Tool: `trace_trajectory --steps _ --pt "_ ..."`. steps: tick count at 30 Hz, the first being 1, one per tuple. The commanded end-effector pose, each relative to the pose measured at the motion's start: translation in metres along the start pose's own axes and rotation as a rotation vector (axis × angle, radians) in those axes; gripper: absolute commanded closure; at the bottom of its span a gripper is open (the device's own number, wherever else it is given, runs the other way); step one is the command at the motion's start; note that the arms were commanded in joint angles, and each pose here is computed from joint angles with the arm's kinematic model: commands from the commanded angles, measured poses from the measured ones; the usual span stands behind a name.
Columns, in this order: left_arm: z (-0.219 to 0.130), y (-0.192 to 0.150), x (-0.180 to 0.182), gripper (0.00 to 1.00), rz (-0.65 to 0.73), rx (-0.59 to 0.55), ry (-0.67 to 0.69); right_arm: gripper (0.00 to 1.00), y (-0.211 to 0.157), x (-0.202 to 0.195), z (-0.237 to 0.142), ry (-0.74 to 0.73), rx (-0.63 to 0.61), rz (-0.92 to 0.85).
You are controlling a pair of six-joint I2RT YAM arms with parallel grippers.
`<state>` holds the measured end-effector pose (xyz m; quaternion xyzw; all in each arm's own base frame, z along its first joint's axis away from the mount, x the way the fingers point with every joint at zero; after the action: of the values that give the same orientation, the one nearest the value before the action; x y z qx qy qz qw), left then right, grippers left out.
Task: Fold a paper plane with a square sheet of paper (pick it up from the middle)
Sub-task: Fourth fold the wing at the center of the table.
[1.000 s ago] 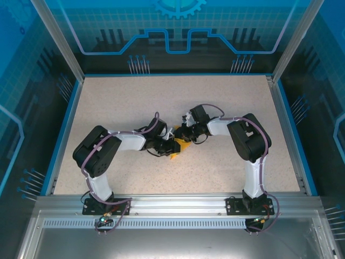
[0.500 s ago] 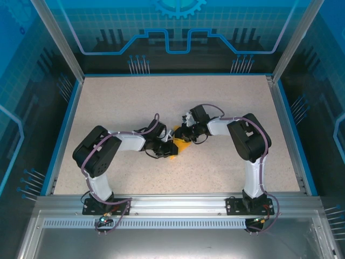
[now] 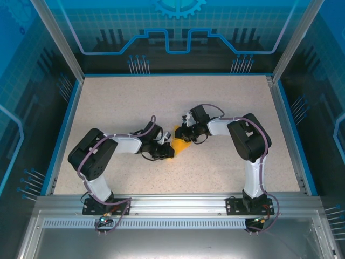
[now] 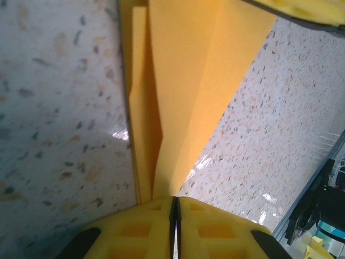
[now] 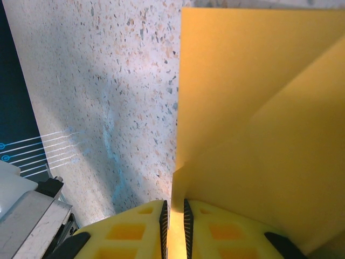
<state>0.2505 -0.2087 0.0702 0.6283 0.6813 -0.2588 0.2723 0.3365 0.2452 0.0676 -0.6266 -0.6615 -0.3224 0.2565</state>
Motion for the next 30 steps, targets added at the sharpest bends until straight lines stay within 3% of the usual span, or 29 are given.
trace_trajectory --steps 1,10,18,26,30 --pt "-0.006 -0.018 0.022 0.88 -0.072 0.045 0.081 0.81 -0.027 -0.053 0.021 -0.202 0.076 0.100" --pt "-0.043 -0.006 -0.016 0.87 -0.026 -0.079 -0.059 0.81 -0.026 -0.051 0.022 -0.192 0.071 0.100" --pt "-0.026 0.030 -0.039 0.84 -0.026 -0.087 -0.141 0.80 -0.024 -0.050 0.023 -0.180 0.067 0.106" --pt "0.004 0.043 -0.023 0.85 -0.074 -0.056 -0.098 0.80 -0.024 -0.050 0.023 -0.176 0.068 0.110" --pt "0.013 0.035 0.001 0.88 -0.130 -0.039 0.010 0.80 -0.023 -0.049 0.024 -0.168 0.069 0.109"
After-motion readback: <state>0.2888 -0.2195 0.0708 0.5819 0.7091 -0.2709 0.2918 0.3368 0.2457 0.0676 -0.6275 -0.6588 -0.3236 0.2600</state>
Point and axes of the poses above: each hand's point on the last joint's axis, 136 mm out from that joint toward the fingers, its own z axis out along the fingers, its own x axis along the line the jaws close on, y = z × x, the point moved 8 cm from there along -z, back along the fingers, and after that the axes turned 5 degrees about -z, right-handed, at the moved point
